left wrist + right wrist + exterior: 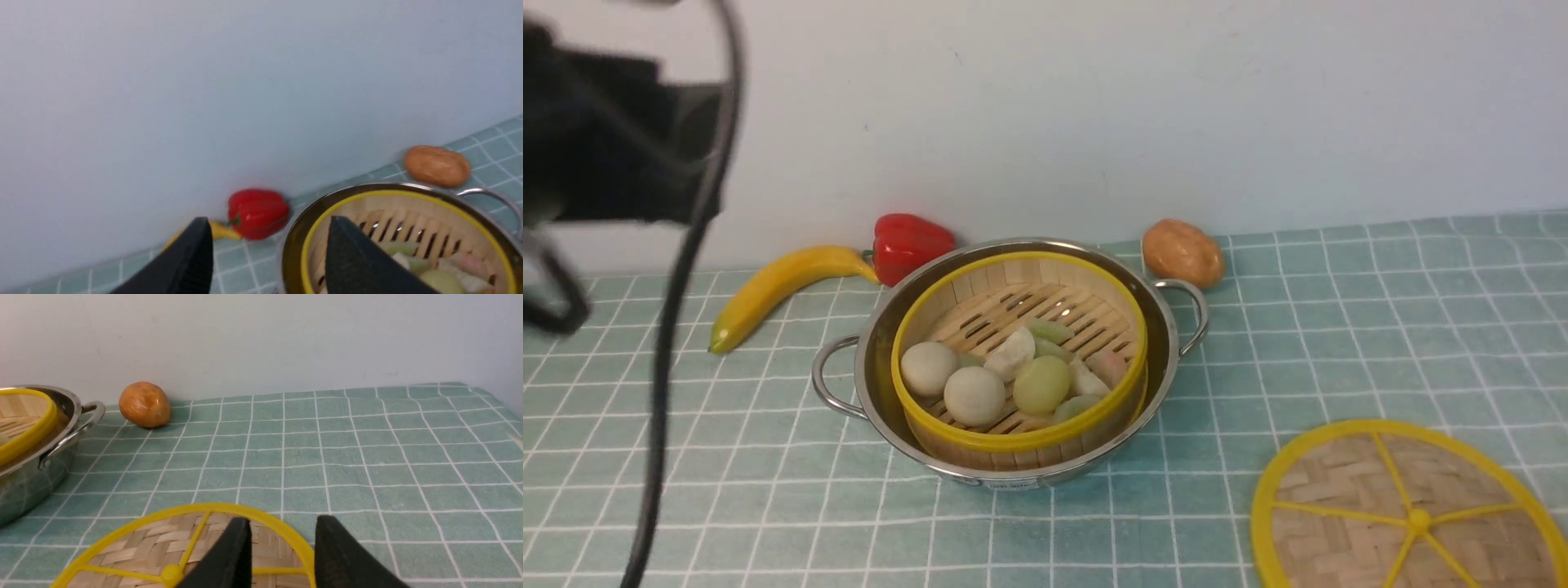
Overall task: Place the steamer in the pot on the blue tablecloth, and put the lid on the steamer.
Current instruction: 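Move the gripper down to the bamboo steamer lid and grasp its center knob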
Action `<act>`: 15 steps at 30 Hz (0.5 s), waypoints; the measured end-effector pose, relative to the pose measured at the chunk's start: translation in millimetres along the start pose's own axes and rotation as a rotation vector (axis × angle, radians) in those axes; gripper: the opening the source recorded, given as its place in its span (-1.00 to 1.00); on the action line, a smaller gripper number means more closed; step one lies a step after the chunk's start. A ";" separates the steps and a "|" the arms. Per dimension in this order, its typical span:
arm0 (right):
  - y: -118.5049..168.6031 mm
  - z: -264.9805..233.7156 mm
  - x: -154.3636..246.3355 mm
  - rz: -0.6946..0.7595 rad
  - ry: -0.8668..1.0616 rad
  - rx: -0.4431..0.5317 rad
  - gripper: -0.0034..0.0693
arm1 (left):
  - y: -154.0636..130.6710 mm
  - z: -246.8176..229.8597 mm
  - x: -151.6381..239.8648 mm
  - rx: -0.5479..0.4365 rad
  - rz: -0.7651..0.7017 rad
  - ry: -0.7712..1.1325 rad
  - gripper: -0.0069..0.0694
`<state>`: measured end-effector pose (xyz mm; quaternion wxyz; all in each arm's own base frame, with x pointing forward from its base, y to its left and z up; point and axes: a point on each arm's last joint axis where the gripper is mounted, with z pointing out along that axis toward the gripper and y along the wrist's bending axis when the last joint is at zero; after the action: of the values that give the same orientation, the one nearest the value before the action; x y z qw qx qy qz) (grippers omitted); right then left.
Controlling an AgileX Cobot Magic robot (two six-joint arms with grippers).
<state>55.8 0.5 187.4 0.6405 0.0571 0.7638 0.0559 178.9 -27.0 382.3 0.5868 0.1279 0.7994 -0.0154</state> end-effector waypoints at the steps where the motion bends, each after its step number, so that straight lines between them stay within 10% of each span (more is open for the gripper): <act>1: 0.0 0.0 0.0 0.000 0.000 0.000 -0.25 | 1.5 -3.7 -0.9 -0.009 -0.007 -0.011 0.11; 15: 0.0 0.0 0.0 0.000 0.000 0.000 -0.25 | -19.5 -74.1 173.4 -0.235 -0.177 -0.069 0.11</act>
<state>55.8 0.5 187.4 0.6405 0.0571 0.7638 0.0559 57.0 -0.6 239.6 0.6210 -0.0131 0.7834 0.0222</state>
